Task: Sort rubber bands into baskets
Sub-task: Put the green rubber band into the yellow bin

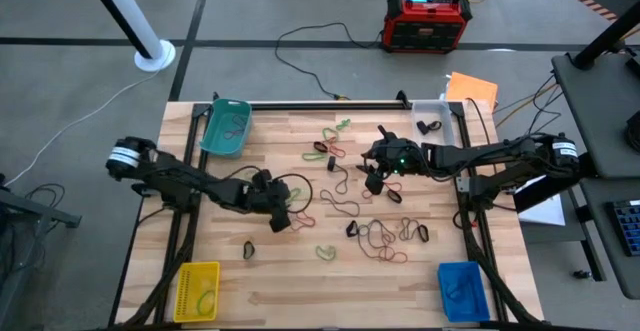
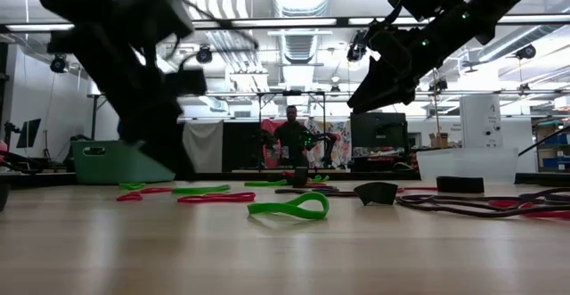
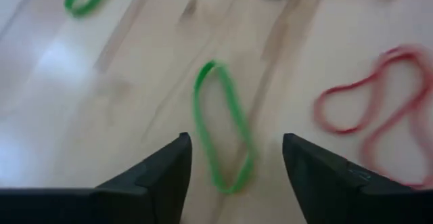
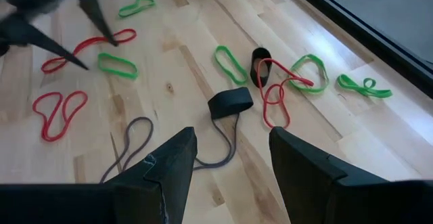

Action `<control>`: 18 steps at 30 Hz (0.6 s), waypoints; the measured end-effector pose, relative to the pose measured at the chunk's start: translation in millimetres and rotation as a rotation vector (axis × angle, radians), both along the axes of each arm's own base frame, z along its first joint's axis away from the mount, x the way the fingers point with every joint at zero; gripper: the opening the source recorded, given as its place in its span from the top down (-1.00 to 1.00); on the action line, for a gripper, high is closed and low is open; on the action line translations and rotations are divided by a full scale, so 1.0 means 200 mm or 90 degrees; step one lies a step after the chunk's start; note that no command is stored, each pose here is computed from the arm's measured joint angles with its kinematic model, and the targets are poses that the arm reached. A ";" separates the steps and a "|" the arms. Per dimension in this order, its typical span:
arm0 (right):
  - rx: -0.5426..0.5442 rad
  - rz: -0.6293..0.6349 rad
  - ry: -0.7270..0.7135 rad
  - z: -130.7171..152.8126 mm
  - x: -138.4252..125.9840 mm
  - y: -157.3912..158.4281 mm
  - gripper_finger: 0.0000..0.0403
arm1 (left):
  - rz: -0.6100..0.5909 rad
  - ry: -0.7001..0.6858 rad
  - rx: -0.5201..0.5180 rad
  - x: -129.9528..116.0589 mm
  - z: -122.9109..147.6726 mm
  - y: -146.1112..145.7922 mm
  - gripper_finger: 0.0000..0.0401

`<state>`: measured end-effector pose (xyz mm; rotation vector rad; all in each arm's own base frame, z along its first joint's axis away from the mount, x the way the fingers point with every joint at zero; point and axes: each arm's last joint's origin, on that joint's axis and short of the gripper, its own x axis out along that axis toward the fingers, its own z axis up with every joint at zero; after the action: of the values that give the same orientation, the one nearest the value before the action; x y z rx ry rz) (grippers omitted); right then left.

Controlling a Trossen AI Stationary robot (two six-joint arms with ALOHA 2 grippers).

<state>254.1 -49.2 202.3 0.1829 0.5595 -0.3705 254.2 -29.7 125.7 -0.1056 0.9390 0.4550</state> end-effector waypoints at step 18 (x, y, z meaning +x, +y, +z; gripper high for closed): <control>0.000 -0.001 0.001 0.00 0.00 0.00 0.09 | -0.016 0.024 -0.032 0.00 -0.12 0.07 0.50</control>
<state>254.0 -49.3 202.1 0.1822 0.5613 -0.3718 254.0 -16.6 101.0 -0.1312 0.9873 0.4114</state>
